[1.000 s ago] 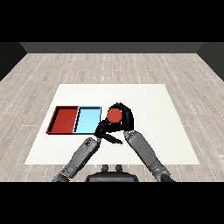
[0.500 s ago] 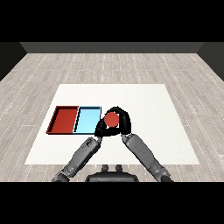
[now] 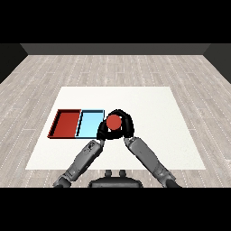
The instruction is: Pick the red can and put it in the red box
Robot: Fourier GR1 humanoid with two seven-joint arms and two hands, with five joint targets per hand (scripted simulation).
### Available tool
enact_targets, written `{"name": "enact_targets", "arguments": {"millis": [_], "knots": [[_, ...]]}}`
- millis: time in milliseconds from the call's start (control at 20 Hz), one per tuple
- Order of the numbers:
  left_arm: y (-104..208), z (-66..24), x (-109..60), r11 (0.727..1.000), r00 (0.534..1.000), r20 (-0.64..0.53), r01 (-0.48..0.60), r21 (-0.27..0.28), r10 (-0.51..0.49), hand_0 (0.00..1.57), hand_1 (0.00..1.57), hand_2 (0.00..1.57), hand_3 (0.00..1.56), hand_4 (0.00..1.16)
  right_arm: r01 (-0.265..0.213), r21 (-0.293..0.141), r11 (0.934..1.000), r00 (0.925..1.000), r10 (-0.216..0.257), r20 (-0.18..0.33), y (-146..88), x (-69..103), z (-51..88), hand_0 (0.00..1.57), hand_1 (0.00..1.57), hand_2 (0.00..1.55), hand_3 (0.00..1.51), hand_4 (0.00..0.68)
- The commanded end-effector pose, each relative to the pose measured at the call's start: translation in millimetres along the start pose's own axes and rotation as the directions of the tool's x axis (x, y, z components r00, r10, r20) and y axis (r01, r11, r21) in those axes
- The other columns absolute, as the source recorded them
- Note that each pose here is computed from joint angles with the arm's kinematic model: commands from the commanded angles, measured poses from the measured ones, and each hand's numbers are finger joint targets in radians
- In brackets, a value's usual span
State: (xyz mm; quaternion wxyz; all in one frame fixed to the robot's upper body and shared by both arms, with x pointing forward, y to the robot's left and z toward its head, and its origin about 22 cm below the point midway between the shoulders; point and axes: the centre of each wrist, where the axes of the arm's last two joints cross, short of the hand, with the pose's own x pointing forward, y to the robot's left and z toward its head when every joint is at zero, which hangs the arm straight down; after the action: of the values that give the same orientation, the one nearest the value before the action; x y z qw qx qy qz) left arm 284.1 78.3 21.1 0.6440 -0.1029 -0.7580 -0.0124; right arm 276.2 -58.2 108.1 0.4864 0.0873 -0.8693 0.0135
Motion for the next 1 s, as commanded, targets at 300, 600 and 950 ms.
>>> {"name": "enact_targets", "arguments": {"millis": [300,600,950], "knots": [[-19.2,-0.8,11.6,1.000,0.999,0.051,-0.009,-0.006,0.009,1.57,1.57,1.57,1.50,1.13,-0.022,0.031,0.9993,0.9980,0.023,-0.058,10.5,9.9,15.9,1.10,1.10,1.03,0.74,0.000],[-14.1,13.1,-0.9,1.000,0.999,0.039,-0.021,-0.007,0.022,1.57,1.57,1.57,1.50,1.13,-0.091,0.074,0.9931,0.9914,0.097,-0.087,-4.8,-3.4,5.2,0.00,0.00,0.00,0.00,0.000],[-22.4,-9.1,16.5,1.000,0.999,0.048,0.025,-0.004,-0.024,1.57,1.57,1.57,1.50,1.13,-0.084,-0.011,0.9964,0.9944,0.083,-0.066,-11.7,0.5,7.5,0.00,0.00,0.00,0.00,0.000]]}}
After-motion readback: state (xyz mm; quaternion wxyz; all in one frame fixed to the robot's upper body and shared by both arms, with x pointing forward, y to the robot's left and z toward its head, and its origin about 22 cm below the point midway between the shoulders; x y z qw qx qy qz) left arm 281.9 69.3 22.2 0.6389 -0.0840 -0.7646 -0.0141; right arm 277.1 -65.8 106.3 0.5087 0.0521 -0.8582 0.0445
